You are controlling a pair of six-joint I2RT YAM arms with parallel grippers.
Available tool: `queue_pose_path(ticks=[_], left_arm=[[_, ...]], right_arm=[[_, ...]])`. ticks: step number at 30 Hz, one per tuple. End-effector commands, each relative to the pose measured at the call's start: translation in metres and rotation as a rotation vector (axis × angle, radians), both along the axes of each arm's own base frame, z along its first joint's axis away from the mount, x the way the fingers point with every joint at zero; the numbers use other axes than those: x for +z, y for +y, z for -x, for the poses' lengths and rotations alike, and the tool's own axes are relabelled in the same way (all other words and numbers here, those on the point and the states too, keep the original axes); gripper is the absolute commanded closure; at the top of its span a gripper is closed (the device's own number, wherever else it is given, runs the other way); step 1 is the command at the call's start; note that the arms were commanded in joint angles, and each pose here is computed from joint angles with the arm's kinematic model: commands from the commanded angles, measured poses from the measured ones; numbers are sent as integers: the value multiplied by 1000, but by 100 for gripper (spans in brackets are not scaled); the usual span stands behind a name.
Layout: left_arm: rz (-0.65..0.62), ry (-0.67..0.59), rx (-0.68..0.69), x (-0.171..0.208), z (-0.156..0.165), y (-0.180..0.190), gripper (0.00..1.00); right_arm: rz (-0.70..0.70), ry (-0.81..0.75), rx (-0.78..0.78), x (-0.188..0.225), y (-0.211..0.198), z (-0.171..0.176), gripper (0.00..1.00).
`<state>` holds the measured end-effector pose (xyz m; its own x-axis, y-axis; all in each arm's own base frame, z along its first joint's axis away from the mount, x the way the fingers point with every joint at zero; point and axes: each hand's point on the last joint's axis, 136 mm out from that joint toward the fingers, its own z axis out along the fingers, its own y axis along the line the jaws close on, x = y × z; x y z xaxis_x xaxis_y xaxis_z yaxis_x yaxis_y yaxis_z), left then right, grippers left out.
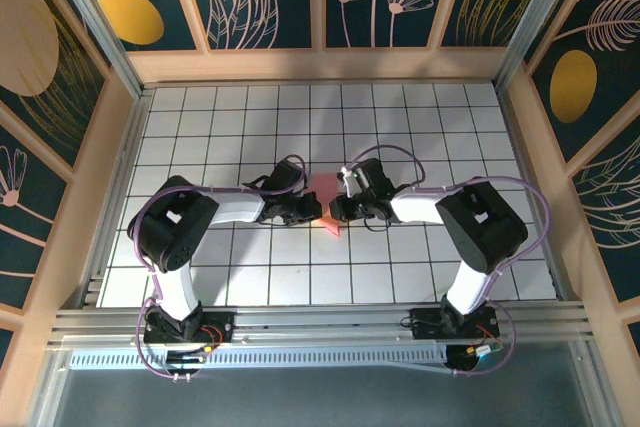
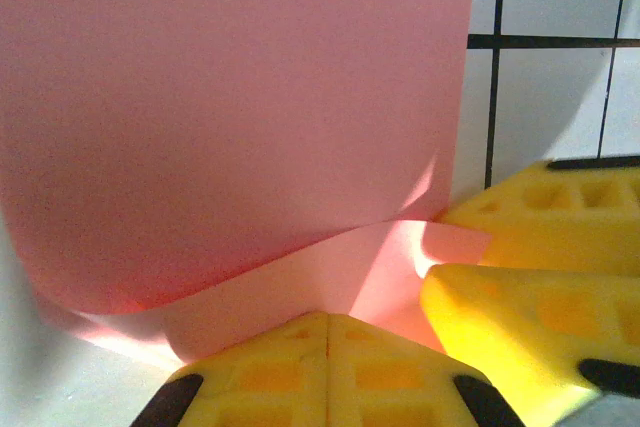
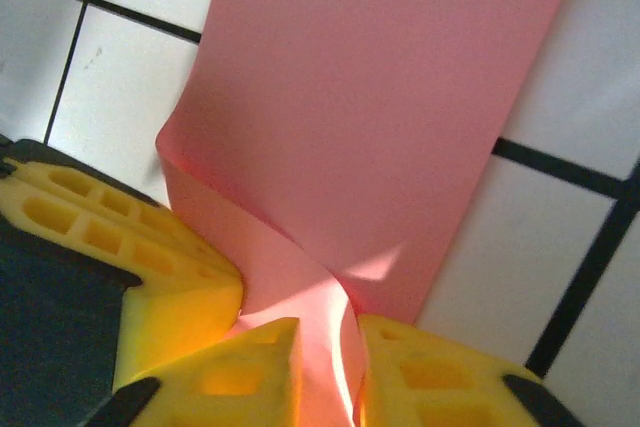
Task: Fold a paper plane with a square sheet of paper (fold left side to right side)
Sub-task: Third fold the triangle at the center of the table.
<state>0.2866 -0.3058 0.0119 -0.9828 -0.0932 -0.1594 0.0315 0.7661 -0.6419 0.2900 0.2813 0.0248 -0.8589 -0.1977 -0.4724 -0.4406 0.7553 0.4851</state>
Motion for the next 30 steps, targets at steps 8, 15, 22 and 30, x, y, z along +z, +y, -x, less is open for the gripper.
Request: queue_pose_path(ticks=[8,15,22,30], left_arm=[[-103,80,43,-36,16,22,94],[-96,76,46,-34,15,20,94],[-101,76,47,-35,15,21,94],[-102,75,43,-35,15,21,94]], right_arm=[[-73,-20,-39,48,-16,-6,61],[-177,135,54,47,-9,41,84],[-200,229,122,30,9,69,99],[-166,253,107,14,8,70,99]])
